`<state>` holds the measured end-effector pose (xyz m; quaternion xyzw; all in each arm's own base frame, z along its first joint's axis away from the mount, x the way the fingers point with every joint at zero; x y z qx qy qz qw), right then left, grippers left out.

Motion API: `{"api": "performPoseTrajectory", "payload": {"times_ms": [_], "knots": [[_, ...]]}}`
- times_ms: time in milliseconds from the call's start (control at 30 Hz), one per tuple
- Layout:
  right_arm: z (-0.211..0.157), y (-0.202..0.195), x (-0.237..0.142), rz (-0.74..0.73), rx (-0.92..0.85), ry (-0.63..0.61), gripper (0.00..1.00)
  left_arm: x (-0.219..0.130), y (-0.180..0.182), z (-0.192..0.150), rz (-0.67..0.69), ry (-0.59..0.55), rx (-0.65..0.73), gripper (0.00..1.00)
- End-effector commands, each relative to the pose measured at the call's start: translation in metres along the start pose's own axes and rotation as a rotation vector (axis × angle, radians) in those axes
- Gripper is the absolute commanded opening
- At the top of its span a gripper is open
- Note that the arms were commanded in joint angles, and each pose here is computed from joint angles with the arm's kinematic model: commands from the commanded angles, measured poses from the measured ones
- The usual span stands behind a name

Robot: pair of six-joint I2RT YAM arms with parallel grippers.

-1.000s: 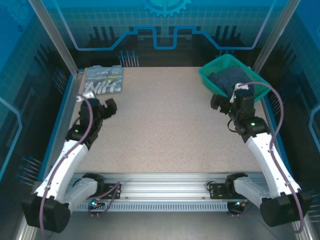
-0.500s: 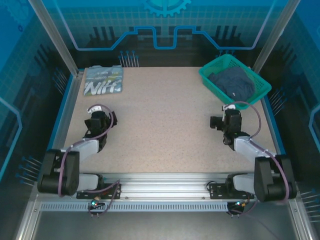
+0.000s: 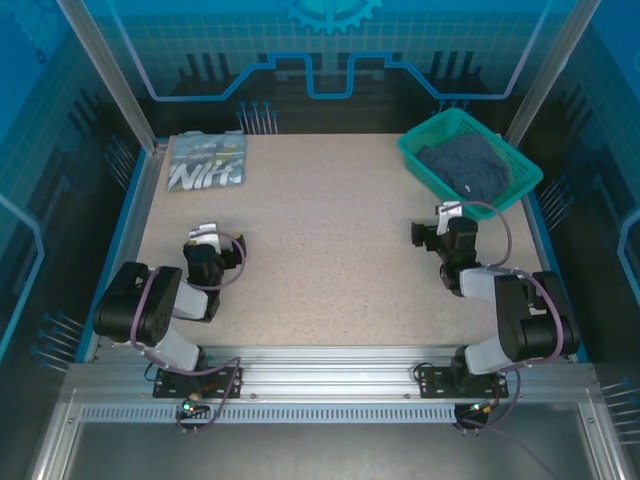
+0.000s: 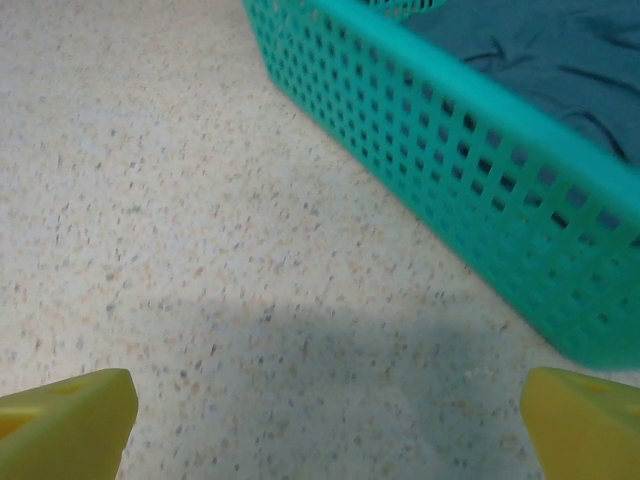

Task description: Fold and stack the t-shirts

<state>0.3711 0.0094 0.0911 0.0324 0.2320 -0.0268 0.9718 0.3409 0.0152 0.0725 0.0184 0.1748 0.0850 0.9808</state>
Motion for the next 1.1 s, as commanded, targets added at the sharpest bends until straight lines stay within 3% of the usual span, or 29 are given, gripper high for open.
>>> {"api": "performPoseTrajectory", "payload": {"times_ms": [0, 100, 1067], "knots": [[0.0136, 0.0069, -0.0004, 0.015, -0.023, -0.091, 1.0, 0.0108, -0.0011, 0.0419, -0.001, -0.108, -0.001, 0.99], [0.0129, 0.0064, 0.0, 0.014, -0.021, -0.083, 1.0, 0.0202, 0.002, 0.0398, -0.025, -0.045, -0.033, 0.99], [0.0135, 0.0076, 0.0005, 0.019, -0.026, -0.084, 1.0, 0.0201, -0.0007, 0.0414, -0.026, -0.046, -0.017, 0.99]]}}
Point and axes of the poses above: each hand's point on the last joint's axis, 136 mm out from that joint toward the fingers, its own x axis out along the fingers, its own y axis along the line the jaws close on, z = x × y, the point moved 2 cm from there along -x, back along the fingers, and after that the axes turned 7 degrees about x, right-handed, at the moved point
